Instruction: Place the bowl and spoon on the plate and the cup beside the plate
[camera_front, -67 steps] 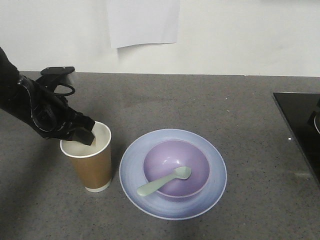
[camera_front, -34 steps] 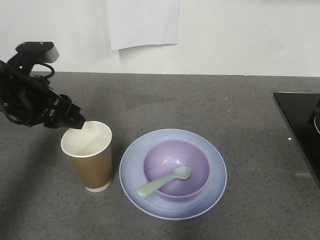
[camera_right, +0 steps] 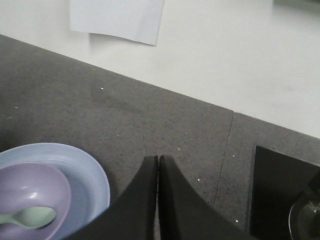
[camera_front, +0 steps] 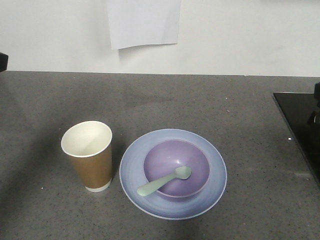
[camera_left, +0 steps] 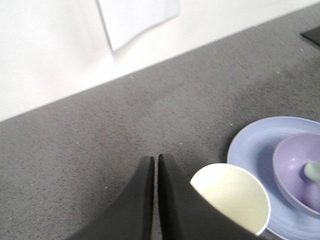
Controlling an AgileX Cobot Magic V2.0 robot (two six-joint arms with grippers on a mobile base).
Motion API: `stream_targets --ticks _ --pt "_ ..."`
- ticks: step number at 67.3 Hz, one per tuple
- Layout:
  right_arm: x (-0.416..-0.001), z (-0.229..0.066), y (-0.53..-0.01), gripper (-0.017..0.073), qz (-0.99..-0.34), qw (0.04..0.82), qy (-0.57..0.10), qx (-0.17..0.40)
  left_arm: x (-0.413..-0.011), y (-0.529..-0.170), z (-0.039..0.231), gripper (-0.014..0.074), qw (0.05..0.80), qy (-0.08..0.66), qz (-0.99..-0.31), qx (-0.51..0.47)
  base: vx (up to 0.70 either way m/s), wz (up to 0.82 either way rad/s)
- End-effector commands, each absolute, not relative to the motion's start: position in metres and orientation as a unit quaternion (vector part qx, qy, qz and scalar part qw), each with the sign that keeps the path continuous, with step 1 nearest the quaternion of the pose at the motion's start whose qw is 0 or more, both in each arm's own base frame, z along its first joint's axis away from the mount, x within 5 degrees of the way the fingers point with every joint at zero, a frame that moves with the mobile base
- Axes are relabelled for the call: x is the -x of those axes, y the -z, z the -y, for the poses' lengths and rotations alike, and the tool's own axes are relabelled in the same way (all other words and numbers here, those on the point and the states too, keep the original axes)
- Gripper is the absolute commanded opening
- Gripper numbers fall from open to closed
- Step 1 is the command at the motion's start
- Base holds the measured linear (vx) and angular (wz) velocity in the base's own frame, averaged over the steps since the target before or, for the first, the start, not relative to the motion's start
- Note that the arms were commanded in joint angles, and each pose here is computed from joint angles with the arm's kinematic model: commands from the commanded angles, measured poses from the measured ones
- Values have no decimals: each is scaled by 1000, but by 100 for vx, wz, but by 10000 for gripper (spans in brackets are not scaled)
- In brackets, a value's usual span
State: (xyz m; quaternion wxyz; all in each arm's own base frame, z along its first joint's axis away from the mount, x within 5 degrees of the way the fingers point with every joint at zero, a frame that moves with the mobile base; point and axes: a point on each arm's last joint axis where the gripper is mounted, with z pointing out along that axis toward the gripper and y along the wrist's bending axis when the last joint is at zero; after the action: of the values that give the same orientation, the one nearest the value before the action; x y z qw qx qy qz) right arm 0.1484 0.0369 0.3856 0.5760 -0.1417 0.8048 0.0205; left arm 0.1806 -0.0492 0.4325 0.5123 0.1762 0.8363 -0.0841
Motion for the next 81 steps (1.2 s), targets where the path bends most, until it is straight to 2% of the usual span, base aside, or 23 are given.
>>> stream_targets --ticks 1,12,22,74,81 --pt "-156 -36 -374 -6 -779 614 -13 123 -170 -427 45 -8 564 82 -807 -157 0 0" --pt "-160 -33 -334 -6 -797 592 8 123 -156 -369 40 -8 570 76 -807 -137 0 0" --pt "-159 -32 -326 -6 -805 583 8 113 -147 -345 36 -8 581 75 -801 -124 0 0" --pt "-159 -32 -326 -6 -805 582 9 113 -145 -345 36 -8 583 68 -799 -131 0 0" --pt "-159 -32 -326 -6 -805 582 8 113 -144 -336 35 -8 586 59 -797 -133 0 0"
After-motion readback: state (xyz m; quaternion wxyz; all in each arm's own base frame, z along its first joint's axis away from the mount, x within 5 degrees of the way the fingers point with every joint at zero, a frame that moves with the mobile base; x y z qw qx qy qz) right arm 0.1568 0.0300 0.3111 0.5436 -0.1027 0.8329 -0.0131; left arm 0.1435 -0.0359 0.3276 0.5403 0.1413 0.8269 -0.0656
